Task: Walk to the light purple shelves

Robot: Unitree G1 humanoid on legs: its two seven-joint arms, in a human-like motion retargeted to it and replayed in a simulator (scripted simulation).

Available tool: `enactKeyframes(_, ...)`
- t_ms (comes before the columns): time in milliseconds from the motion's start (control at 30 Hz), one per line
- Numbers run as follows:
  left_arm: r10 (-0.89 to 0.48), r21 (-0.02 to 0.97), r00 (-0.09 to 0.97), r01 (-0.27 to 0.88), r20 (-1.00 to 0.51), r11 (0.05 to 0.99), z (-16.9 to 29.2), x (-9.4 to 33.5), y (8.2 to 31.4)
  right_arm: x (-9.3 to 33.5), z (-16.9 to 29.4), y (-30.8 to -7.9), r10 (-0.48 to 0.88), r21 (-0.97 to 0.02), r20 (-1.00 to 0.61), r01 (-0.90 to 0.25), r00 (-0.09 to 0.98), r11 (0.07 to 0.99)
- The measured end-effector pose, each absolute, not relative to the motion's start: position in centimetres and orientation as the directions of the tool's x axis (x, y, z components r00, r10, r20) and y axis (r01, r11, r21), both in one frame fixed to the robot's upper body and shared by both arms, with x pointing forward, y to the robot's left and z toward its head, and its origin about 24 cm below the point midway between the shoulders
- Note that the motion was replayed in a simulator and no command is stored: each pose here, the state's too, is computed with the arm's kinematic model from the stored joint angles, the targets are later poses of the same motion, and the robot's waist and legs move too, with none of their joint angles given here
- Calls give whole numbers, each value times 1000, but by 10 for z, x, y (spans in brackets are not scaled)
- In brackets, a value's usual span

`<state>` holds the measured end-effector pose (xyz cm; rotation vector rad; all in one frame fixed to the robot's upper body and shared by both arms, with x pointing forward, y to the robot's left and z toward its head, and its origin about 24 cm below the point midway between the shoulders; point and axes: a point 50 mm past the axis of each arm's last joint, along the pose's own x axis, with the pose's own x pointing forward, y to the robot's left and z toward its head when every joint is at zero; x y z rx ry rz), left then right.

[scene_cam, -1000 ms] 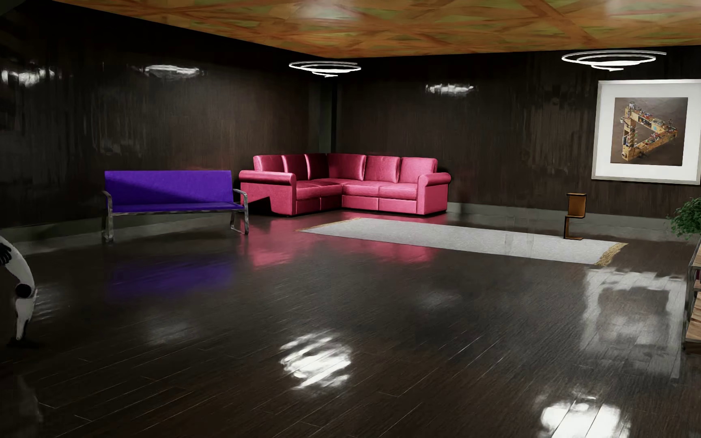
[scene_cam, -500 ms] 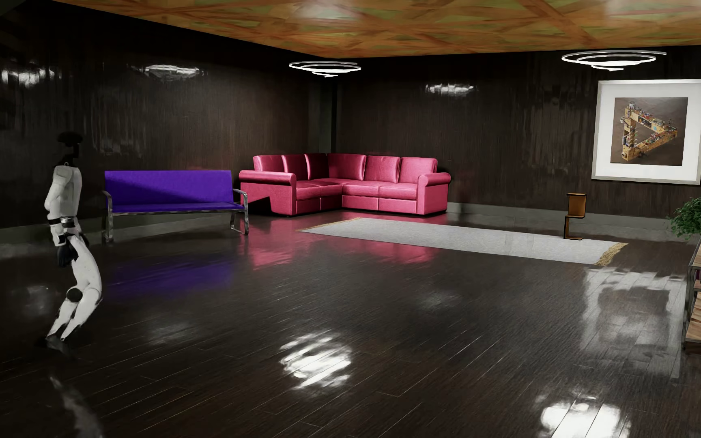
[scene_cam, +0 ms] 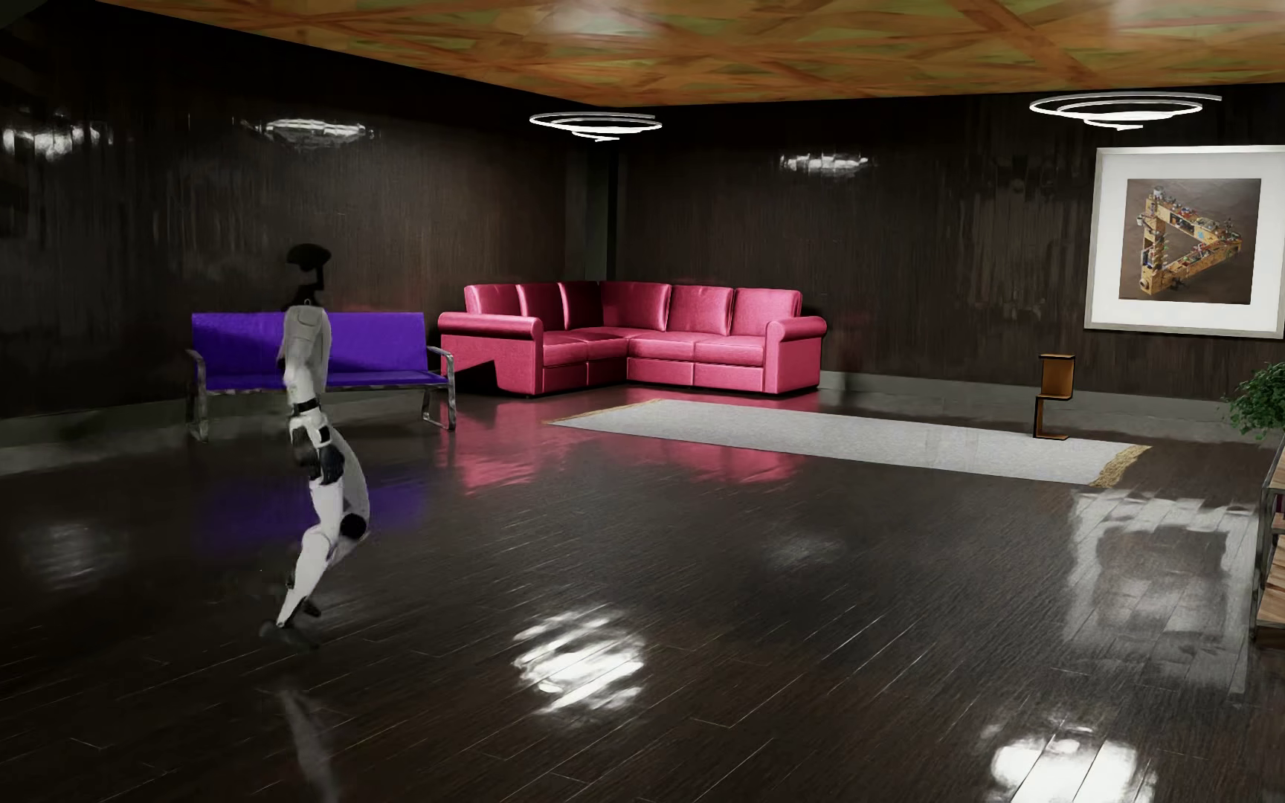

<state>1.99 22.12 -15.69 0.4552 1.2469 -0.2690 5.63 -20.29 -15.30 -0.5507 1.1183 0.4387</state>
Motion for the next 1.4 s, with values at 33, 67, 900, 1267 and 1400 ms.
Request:
enactKeyframes(33,59,188,295,431,-954,882,-156,16,224,72,-148,-202,72,-215,-900,-584,429,783)
enactKeyframes(67,64,189,291,425,-955,885,-156,13,226,90,-141,-204,74,-248,-873,-569,482,784)
enactKeyframes(900,72,222,375,374,-924,900,-151,40,228,-8,-163,-222,-54,-145,-981,-516,187,844)
enactKeyframes(1267,184,150,-34,443,-982,884,-147,-90,258,142,-111,-227,-14,-341,-743,-361,669,868)
enactKeyframes(1400,132,158,88,468,-987,869,-156,-47,245,67,-150,-235,-72,-266,-912,-449,403,853)
